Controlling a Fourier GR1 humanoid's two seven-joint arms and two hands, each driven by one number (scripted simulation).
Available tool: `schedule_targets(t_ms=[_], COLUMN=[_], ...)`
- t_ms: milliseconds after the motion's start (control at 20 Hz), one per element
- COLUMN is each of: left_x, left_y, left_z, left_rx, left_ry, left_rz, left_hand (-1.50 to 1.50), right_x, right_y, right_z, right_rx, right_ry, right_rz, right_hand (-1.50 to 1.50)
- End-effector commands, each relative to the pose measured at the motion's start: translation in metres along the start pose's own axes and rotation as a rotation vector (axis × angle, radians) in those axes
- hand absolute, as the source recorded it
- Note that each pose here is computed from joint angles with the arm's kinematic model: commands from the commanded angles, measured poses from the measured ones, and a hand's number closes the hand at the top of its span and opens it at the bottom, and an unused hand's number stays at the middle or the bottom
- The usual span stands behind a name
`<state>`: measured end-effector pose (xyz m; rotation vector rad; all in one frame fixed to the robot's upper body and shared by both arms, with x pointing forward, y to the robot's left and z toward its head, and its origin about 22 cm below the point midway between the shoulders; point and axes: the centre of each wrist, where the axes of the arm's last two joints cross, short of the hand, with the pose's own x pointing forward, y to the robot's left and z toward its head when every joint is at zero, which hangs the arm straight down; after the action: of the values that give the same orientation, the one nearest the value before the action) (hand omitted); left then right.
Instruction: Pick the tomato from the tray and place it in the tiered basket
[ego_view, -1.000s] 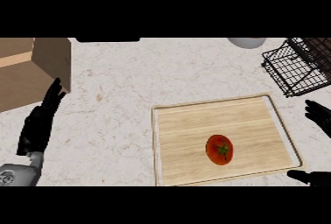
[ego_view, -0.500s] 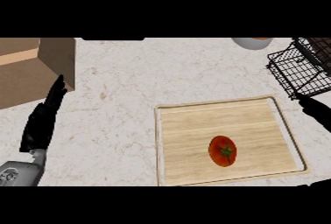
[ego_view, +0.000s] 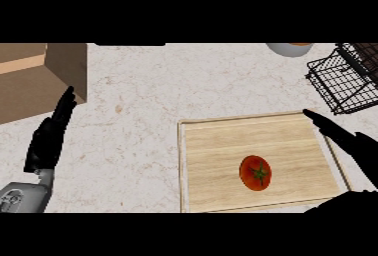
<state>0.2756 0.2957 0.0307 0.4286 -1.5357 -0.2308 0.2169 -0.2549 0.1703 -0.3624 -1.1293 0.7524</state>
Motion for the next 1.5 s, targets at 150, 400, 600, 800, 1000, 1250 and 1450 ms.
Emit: schedule_targets(t_ms=[150, 400, 600, 800, 1000, 1250, 1450], left_x=[-0.014, 0.003, -0.007, 0.004, -0.017, -0.010, 0.011], left_y=[-0.004, 0.012, 0.003, -0.003, 0.002, 0.004, -0.014], left_z=[0.016, -0.003, -0.008, -0.010, -0.010, 0.002, -0.006], left_rx=[-0.003, -0.008, -0.011, 0.019, 0.010, -0.002, -0.001], left_ry=[-0.001, 0.003, -0.016, 0.012, 0.009, 0.006, -0.015], left_rz=[-0.033, -0.011, -0.008, 0.009, 0.012, 0.005, -0.011], left_hand=[0.00, 0.00, 0.00, 0.00, 0.00, 0.00, 0.00], right_x=[-0.001, -0.013, -0.022, -0.003, -0.001, -0.015, 0.017], right_y=[0.022, 0.027, 0.048, 0.067, 0.069, 0.077, 0.085], right_z=[-0.024, -0.022, -0.021, -0.014, -0.010, 0.003, -0.025], right_rx=[0.032, 0.039, 0.030, -0.039, -0.061, -0.027, -0.008], right_ry=[0.084, 0.087, 0.058, 0.079, 0.048, 0.073, 0.098], right_rz=[0.059, 0.096, 0.141, 0.200, 0.211, 0.224, 0.226], right_hand=[-1.50, -1.50, -1.50, -1.50, -1.50, -1.50, -1.50])
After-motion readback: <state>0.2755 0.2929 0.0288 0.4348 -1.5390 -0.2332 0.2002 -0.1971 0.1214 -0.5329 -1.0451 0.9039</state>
